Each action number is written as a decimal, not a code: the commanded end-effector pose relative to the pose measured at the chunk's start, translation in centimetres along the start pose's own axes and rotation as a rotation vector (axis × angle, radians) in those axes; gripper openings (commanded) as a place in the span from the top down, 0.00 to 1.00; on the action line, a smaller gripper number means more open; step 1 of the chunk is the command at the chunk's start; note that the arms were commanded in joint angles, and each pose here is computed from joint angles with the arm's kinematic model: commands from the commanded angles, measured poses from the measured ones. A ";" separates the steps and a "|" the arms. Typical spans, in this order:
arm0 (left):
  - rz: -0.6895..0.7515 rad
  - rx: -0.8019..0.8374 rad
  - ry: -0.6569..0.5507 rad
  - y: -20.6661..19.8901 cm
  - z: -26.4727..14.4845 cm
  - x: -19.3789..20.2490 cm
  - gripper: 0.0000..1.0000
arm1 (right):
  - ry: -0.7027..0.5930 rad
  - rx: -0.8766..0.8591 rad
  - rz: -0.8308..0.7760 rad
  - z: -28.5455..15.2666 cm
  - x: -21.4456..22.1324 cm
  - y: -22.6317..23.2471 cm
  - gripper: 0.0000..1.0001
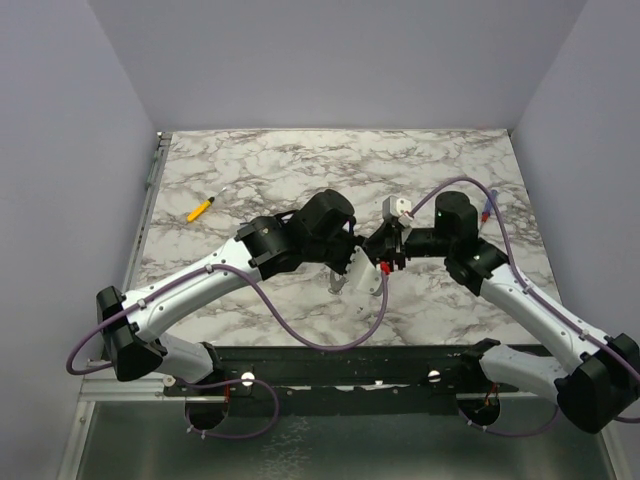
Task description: Remove the keys from the keyring
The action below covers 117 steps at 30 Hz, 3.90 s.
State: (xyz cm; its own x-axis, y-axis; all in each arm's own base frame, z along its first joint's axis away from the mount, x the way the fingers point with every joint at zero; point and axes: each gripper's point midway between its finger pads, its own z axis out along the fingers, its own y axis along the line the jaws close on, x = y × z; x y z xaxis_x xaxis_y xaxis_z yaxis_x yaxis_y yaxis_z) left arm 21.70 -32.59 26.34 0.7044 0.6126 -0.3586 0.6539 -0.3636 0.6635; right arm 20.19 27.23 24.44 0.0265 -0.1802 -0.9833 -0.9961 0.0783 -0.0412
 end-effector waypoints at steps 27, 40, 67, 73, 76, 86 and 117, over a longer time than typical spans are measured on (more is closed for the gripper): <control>-0.206 -0.091 -0.015 0.0 -1.0 1.9 1.00 | -0.105 0.167 0.005 -0.7 -3.5 -2.1 0.99; -0.336 -0.093 -0.051 -0.9 -0.6 2.5 1.00 | -0.246 0.094 0.078 0.2 -5.8 -1.9 0.99; -0.462 -0.241 -0.108 1.6 -2.6 3.7 1.00 | -0.253 -0.129 0.066 0.2 -3.1 1.7 0.99; -0.432 -0.229 -0.127 1.9 -3.3 3.0 1.00 | -0.214 -0.065 0.084 0.6 -2.0 0.2 0.99; -0.342 -0.142 -0.111 0.1 -3.0 2.3 1.00 | -0.183 -0.008 0.098 0.9 -1.3 -1.1 0.99; -0.446 -0.021 -0.045 -1.1 -2.0 1.7 1.00 | -0.119 -0.017 0.062 1.4 0.5 -1.6 0.99; -1.530 0.009 -0.367 3.0 -4.1 2.8 1.00 | 0.155 0.359 0.127 -7.9 -0.6 -3.5 0.03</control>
State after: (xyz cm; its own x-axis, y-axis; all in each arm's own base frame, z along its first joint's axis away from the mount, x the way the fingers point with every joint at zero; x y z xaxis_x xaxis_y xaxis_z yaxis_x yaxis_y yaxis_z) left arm 25.42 -28.75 25.88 -0.4706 0.3884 -0.7923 0.8502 0.4399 -0.2893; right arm 23.44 19.55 28.69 -0.0671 -0.2267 -0.9717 -0.8835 0.4659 -0.0477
